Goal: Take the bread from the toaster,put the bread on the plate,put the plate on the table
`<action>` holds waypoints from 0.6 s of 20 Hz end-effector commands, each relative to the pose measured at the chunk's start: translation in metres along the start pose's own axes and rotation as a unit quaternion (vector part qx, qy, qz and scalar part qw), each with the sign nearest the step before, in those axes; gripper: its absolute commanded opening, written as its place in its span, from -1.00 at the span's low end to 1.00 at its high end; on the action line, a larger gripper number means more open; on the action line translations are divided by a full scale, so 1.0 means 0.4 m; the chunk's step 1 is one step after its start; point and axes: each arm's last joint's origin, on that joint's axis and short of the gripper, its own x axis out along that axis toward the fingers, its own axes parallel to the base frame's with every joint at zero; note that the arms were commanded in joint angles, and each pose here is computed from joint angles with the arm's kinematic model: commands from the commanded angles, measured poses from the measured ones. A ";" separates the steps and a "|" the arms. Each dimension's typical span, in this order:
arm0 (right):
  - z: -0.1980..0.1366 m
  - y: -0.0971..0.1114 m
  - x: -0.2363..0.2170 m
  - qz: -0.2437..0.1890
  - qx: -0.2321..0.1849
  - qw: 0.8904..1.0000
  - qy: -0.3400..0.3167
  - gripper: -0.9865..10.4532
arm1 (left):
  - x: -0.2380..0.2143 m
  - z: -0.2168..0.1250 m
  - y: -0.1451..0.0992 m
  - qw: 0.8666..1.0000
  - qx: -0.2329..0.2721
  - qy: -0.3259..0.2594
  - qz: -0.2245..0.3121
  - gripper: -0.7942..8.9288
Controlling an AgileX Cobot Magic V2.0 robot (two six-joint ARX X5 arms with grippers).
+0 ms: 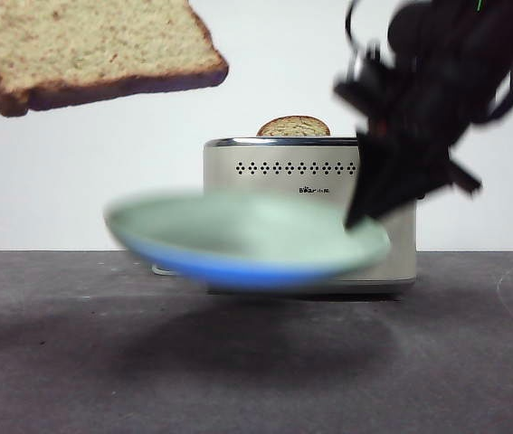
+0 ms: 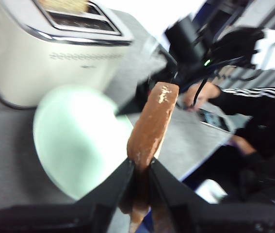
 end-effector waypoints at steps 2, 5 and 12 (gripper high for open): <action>-0.003 0.058 -0.060 0.011 -0.009 0.999 -0.036 -0.86 | -0.003 0.015 -0.016 0.998 -0.016 -0.011 -0.067 -0.85; -0.017 0.129 -0.071 0.012 -0.043 0.998 -0.041 -0.86 | -0.005 0.033 -0.026 0.995 -0.022 -0.038 -0.091 -0.85; -0.040 0.238 -0.038 -0.003 -0.093 0.995 -0.039 -0.86 | 0.050 0.015 0.026 0.998 -0.043 0.042 -0.026 -0.85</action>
